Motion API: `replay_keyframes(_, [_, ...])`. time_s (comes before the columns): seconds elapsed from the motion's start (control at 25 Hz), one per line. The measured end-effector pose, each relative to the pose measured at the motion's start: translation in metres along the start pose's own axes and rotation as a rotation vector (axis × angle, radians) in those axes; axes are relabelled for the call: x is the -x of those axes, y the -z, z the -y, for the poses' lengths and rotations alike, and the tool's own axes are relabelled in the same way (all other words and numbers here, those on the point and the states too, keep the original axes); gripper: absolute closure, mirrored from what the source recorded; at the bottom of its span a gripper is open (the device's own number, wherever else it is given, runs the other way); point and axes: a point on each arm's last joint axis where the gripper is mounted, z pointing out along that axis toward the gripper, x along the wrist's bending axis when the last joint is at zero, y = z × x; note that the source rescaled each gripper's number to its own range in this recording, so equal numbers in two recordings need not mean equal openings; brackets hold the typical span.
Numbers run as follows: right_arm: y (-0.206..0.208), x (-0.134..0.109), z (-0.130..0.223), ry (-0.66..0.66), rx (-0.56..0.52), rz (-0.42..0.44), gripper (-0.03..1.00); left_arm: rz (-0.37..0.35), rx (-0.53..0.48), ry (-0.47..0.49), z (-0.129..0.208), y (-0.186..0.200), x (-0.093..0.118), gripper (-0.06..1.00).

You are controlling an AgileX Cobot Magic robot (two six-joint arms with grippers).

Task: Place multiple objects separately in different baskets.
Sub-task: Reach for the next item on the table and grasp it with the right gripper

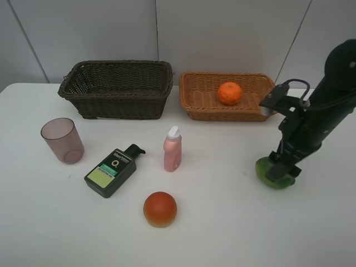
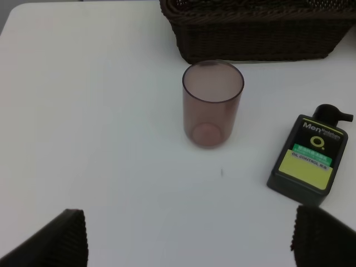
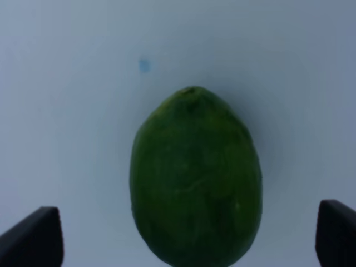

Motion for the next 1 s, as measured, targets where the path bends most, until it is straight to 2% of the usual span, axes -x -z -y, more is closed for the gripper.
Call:
replay_keyframes(0.2, [0.000, 0.005, 0.000, 0.053, 0.027, 0.009, -0.01, 0.000, 0.000, 0.000, 0.000, 0.000, 0.000, -0.01])
replay_keyframes(0.48, [-0.002, 0.008, -0.002, 0.048, 0.055, 0.024, -0.01, 0.000, 0.000, 0.000, 0.000, 0.000, 0.000, -0.01])
replay_keyframes(0.76, [-0.031, -0.001, 0.007, 0.039, 0.041, -0.003, -0.01, -0.001, 0.000, 0.000, 0.000, 0.000, 0.000, -0.01])
replay_keyframes(1.0, [-0.039, -0.003, 0.009, 0.039, 0.085, 0.031, -0.01, -0.001, 0.000, 0.000, 0.000, 0.000, 0.000, -0.01])
